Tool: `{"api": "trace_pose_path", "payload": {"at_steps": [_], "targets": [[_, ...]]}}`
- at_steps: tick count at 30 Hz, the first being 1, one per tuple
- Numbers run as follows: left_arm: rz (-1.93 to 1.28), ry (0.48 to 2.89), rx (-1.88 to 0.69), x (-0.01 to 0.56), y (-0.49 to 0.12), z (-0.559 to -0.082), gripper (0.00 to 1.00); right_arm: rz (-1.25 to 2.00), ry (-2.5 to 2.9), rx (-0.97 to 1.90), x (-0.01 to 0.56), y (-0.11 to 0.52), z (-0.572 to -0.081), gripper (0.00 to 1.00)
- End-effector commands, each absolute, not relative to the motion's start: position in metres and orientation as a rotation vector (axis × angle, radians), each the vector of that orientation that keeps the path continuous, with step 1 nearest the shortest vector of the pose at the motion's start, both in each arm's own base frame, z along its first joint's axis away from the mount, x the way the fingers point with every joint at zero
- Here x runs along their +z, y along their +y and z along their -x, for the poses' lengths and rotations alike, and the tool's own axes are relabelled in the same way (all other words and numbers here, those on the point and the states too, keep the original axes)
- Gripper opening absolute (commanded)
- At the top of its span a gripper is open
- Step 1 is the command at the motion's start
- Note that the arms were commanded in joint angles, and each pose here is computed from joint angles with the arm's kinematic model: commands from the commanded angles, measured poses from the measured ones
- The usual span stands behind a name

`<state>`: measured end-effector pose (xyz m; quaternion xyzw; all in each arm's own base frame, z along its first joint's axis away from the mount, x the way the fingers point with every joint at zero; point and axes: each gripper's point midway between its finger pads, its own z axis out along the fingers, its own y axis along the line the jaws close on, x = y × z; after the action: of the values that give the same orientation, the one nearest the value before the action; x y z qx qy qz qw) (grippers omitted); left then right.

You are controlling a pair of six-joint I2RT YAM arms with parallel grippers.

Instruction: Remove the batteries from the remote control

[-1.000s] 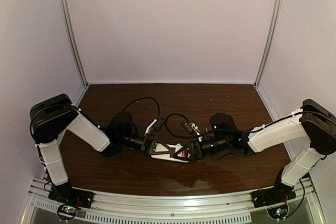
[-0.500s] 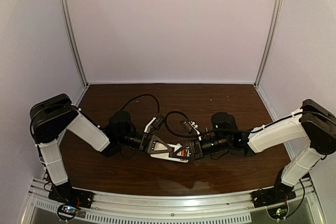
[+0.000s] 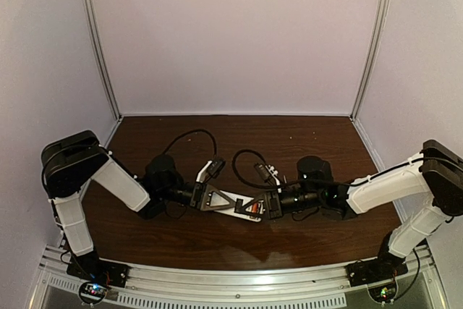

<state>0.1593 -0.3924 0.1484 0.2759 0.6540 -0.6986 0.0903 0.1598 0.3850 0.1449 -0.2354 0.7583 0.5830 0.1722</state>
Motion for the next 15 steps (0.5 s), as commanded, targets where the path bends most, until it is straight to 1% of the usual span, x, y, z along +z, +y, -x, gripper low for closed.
{"api": "trace_pose_path", "payload": {"at_steps": [1,4,7,15], "targets": [[-0.844,1.842,-2.093,0.165,-0.389,-0.154,0.56,0.608,2.037,1.662,0.175,0.381,-0.166,0.0],[-0.845,1.814,-2.101,0.172,-0.387,-0.152,0.54,0.571,2.016,1.675,0.181,0.378,-0.167,0.0],[-0.851,1.781,-2.109,0.178,-0.385,-0.15,0.48,0.533,2.013,1.681,0.182,0.376,-0.169,0.0],[-0.824,1.749,-2.116,0.184,-0.381,-0.152,0.43,0.505,2.01,1.73,0.181,0.385,-0.166,0.0]]}}
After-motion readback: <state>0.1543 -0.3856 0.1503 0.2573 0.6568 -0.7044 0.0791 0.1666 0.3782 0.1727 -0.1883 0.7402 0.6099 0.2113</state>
